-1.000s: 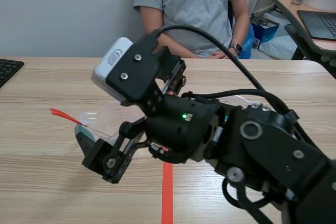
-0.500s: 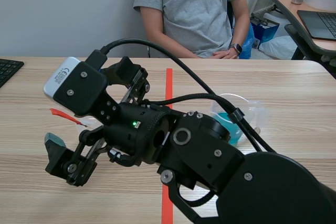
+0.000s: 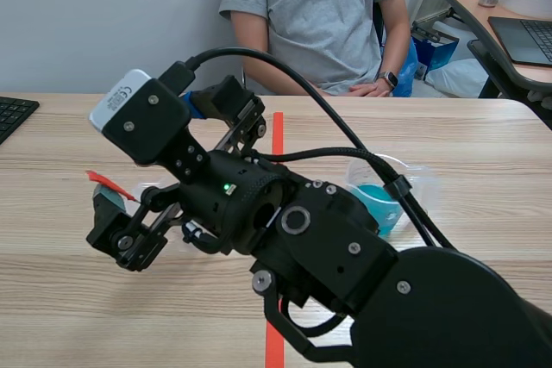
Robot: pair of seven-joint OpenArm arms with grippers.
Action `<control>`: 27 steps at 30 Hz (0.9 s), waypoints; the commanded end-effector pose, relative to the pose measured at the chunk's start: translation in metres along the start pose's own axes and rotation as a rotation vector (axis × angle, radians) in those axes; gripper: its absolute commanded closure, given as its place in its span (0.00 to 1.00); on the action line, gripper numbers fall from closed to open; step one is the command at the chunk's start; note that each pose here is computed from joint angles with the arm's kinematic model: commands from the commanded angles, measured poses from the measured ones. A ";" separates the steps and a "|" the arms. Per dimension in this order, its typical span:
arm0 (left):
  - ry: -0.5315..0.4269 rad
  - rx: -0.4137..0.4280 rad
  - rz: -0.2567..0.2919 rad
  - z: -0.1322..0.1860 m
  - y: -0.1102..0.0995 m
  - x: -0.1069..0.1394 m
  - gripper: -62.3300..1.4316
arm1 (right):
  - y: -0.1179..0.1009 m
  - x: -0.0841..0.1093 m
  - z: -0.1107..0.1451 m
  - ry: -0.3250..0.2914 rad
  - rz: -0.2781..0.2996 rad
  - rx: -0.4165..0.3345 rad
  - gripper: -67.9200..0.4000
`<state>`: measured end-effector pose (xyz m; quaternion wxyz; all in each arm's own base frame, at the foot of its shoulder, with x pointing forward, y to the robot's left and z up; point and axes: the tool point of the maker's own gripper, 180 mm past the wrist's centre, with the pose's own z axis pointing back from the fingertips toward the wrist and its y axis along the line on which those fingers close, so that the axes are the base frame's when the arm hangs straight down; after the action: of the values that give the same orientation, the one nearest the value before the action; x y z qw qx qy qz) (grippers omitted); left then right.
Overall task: Do the redox reaction experiment.
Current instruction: 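Lift the metal plate out of the left beaker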
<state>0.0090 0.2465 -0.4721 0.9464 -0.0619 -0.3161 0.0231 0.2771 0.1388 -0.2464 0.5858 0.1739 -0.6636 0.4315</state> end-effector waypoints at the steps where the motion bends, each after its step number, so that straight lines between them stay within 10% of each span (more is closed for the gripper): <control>1: -0.009 0.003 0.004 0.004 0.001 0.001 0.00 | -0.009 0.015 -0.003 -0.047 0.006 -0.020 0.14; 17: -0.009 0.002 0.004 0.004 0.001 0.001 0.00 | -0.012 0.014 -0.003 -0.046 0.007 -0.028 0.82; 27: -0.009 0.002 0.004 0.004 0.001 0.001 0.00 | -0.042 0.013 0.002 -0.047 0.010 -0.094 0.97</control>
<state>0.0090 0.2465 -0.4721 0.9464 -0.0619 -0.3161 0.0231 0.3002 0.1151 -0.2418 0.5972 0.1496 -0.6734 0.4093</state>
